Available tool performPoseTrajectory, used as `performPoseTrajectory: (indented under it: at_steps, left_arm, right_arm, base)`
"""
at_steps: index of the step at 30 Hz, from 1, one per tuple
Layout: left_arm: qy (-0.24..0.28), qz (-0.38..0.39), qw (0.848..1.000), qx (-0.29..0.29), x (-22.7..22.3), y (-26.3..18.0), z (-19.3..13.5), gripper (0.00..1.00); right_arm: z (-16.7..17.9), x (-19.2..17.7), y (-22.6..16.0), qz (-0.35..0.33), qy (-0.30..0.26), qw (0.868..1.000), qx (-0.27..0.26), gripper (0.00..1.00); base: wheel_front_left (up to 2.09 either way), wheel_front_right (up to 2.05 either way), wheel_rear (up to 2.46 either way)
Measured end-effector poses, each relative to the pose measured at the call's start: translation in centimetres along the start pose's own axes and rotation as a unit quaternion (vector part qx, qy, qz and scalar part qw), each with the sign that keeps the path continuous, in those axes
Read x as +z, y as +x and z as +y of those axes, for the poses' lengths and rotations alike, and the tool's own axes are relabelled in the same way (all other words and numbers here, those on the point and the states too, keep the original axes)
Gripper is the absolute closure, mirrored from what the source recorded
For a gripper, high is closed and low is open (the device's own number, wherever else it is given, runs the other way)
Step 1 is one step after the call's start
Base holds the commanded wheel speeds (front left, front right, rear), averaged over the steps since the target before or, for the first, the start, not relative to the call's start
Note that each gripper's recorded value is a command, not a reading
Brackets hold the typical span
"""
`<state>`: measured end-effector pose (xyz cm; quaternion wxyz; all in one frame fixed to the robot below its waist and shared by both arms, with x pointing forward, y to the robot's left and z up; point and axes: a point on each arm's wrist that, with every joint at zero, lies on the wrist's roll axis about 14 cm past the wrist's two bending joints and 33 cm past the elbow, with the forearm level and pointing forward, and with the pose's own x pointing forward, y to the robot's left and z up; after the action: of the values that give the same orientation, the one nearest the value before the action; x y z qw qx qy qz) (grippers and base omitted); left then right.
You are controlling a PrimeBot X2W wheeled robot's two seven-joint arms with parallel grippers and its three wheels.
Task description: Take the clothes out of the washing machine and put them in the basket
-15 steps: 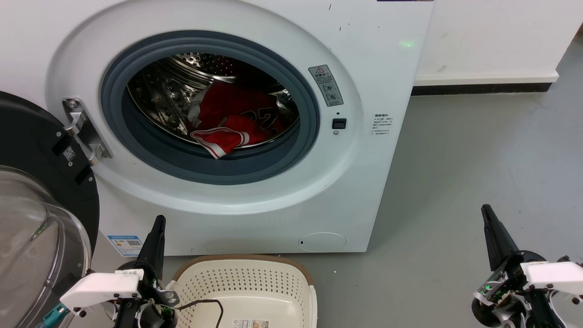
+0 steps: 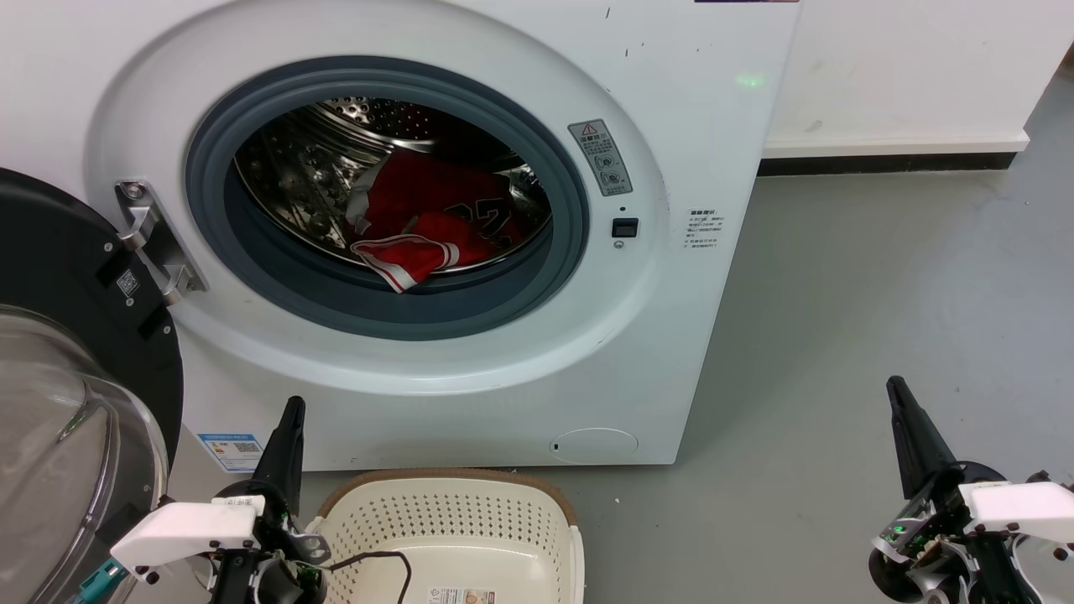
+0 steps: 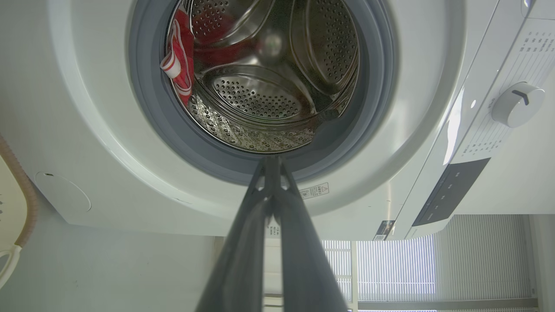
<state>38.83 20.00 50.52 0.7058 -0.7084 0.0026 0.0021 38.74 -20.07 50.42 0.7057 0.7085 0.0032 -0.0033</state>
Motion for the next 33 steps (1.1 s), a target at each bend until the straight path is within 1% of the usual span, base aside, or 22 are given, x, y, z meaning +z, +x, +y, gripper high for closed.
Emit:
performPoseTrajectory:
  at_steps: [12, 13, 18, 20, 24, 28, 33]
  left_arm:
    - [0.0, 0.0, 1.0, 0.0, 0.0, 0.0, 0.0, 1.0]
    - [0.0, 0.0, 1.0, 0.001, 0.0, 0.0, 0.0, 0.0]
    - [-0.004, -0.002, 0.999, 0.039, -0.1, -1.2, 2.7, 0.0]
    - [-0.002, -0.006, 0.999, 0.042, 0.0, -1.4, 2.8, 0.0]
    - [0.019, -0.014, 0.999, 0.036, 0.3, -1.3, 2.4, 0.0]
    - [0.05, -0.02, 0.998, 0.032, 0.6, -1.2, 1.9, 0.0]
    - [0.095, -0.026, 0.995, 0.028, 0.8, -1.1, 1.3, 0.0]
  right_arm:
    - [0.0, 0.0, 0.0, 0.0, 0.0, 1.0, 0.0, 1.0]
    - [0.0, 0.0, 0.0, 0.0, 0.0, 1.0, 0.0, 0.0]
    - [-2.5, 0.1, -1.1, -0.003, 0.003, 0.999, -0.038, 0.0]
    - [-2.9, 0.1, -1.3, -0.006, 0.002, 0.999, -0.043, 0.0]
    - [-2.9, 0.1, -1.3, -0.01, -0.009, 0.999, -0.044, 0.0]
    - [-2.7, 0.3, -1.2, -0.015, -0.036, 0.998, -0.041, 0.0]
    - [-1.8, 0.2, -1.0, -0.015, -0.096, 0.995, -0.03, 0.0]
  base:
    - [0.0, 0.0, 0.0]
    - [0.0, 0.0, 0.0]
    - [0.0, 0.0, 0.0]
    - [0.0, 0.0, 0.0]
    - [0.0, 0.0, 0.0]
    - [0.0, 0.0, 0.0]
    - [0.0, 0.0, 0.0]
